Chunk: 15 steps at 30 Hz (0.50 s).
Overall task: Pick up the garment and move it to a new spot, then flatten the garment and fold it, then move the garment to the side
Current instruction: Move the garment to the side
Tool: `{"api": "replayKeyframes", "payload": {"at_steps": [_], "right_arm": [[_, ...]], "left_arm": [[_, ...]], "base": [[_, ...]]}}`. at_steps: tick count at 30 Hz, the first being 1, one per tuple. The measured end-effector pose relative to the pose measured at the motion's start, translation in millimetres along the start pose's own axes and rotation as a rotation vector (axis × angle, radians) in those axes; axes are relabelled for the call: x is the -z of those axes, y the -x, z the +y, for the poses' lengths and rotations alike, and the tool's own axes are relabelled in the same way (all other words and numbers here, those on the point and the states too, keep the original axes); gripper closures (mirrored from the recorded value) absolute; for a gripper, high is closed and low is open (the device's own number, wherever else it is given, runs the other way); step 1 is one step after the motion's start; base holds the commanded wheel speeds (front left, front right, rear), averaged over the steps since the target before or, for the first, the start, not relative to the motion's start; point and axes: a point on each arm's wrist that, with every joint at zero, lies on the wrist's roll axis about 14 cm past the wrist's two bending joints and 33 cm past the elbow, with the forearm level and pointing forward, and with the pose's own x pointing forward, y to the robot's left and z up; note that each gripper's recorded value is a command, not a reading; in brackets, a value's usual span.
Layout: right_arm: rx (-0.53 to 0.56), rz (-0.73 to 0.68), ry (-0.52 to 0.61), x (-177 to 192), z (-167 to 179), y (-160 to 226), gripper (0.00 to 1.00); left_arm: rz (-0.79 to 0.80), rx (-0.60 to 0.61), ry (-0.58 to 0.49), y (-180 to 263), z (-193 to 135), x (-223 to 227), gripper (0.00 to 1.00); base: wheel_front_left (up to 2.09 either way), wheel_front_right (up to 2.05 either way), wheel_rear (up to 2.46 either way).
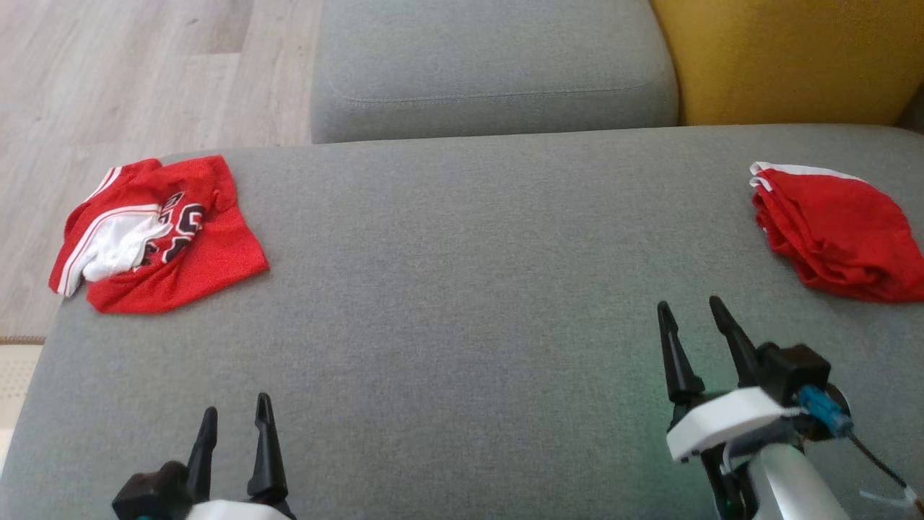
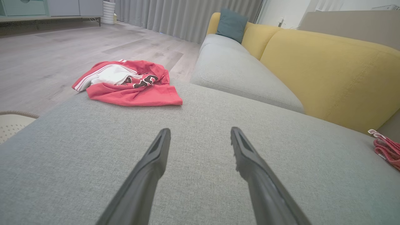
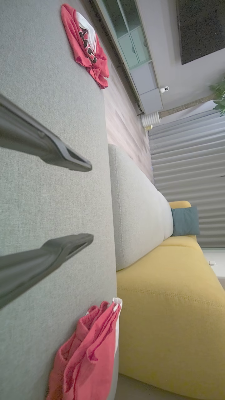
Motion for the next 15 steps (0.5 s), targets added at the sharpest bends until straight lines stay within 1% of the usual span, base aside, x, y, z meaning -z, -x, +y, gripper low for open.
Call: {"api": "replayKeyframes", "payload": {"at_steps": [5, 15], "right_arm": [[0.009, 0.003, -0.010, -1, -1, 10, 0.00], [0.010, -0.009, -0.012, -9, 0, 12, 0.00]], "left_arm": [[0.010, 0.027, -0.001, -3, -8, 3, 0.00], [0.016, 0.052, -0.002, -8, -15, 4, 0.00]], "base": [[0.00, 0.00, 0.00], [0.00, 0.00, 0.00]]}}
